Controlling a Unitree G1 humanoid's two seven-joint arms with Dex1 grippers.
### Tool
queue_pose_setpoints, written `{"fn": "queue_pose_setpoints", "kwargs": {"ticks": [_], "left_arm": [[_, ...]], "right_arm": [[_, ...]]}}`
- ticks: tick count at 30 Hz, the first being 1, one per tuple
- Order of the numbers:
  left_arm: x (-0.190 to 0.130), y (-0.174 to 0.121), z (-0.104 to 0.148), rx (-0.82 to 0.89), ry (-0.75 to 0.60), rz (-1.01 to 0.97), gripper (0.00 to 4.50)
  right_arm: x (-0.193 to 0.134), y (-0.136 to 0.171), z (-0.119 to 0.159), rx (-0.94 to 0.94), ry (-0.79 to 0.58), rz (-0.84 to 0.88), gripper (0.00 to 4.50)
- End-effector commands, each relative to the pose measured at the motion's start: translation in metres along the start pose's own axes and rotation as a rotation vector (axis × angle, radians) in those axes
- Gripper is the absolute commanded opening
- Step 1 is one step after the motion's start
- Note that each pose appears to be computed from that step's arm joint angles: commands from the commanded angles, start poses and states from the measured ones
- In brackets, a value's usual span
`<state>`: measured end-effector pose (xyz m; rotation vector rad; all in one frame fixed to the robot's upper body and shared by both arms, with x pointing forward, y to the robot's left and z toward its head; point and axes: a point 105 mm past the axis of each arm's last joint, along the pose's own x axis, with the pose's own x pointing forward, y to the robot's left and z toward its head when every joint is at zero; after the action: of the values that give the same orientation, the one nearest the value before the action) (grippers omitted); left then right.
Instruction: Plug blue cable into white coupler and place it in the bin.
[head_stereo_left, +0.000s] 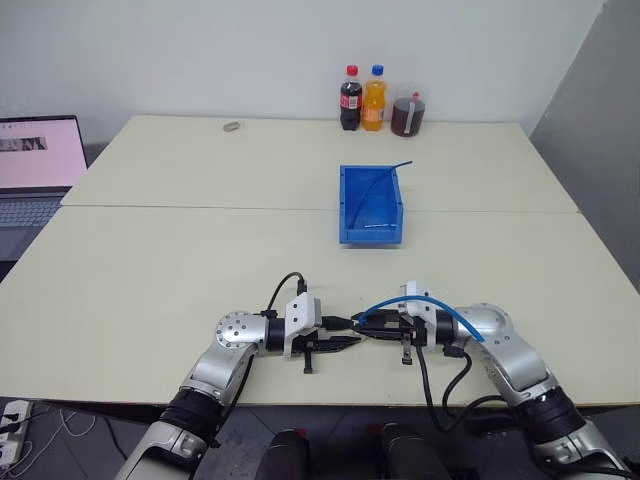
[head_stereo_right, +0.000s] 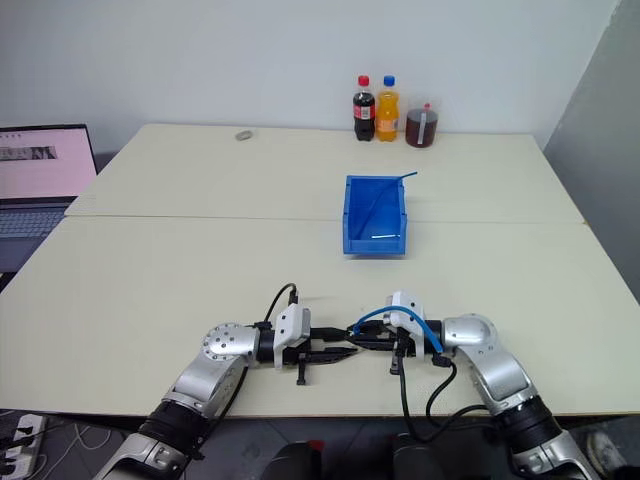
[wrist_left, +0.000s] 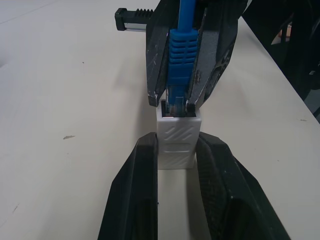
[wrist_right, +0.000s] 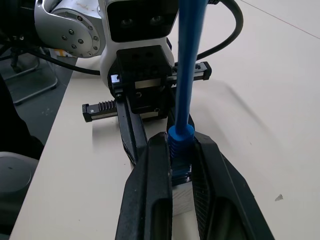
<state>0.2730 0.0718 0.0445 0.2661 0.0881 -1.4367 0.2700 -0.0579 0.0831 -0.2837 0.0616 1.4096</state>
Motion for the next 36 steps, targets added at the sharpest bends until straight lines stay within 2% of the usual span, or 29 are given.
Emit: {"fn": "queue_pose_setpoints", "kwargs": {"ticks": [1,13,16,22,24,25,29,33,36], "left_arm": [[-0.004,-0.017,-0.029,-0.085,0.098,-0.049,0.77],[-0.002,-0.021,-0.030,-0.098,0.092,-0.037,0.77],[-0.003,-0.018,-0.030,-0.084,0.097,-0.017,0.77],[0.001,-0.012,-0.027,-0.103,0.074,0.037,0.77],[0.001,-0.011,-0.026,-0.102,0.065,0.047,1.48],[0.001,-0.011,-0.026,-0.110,0.062,0.048,1.60],[0.002,-0.009,-0.023,-0.106,0.059,0.055,2.57],[-0.001,-0.011,-0.024,-0.093,0.080,0.044,3.28],[-0.006,-0.009,-0.023,-0.077,0.079,0.077,3.28]], "right_arm": [[0.000,0.005,-0.025,0.051,0.077,0.020,0.23],[0.002,0.011,-0.054,0.046,0.163,0.055,0.23],[0.002,0.011,-0.049,0.059,0.144,0.062,0.23],[0.002,0.000,-0.018,0.048,0.061,0.033,0.23],[0.002,0.001,-0.012,0.047,0.052,0.037,0.23],[0.003,0.000,-0.010,0.048,0.046,0.036,0.23],[0.003,0.000,-0.004,0.043,0.034,0.033,0.23],[0.003,-0.002,0.003,0.039,0.022,0.027,0.23],[0.000,-0.004,0.010,0.033,0.012,0.023,0.22]]}}
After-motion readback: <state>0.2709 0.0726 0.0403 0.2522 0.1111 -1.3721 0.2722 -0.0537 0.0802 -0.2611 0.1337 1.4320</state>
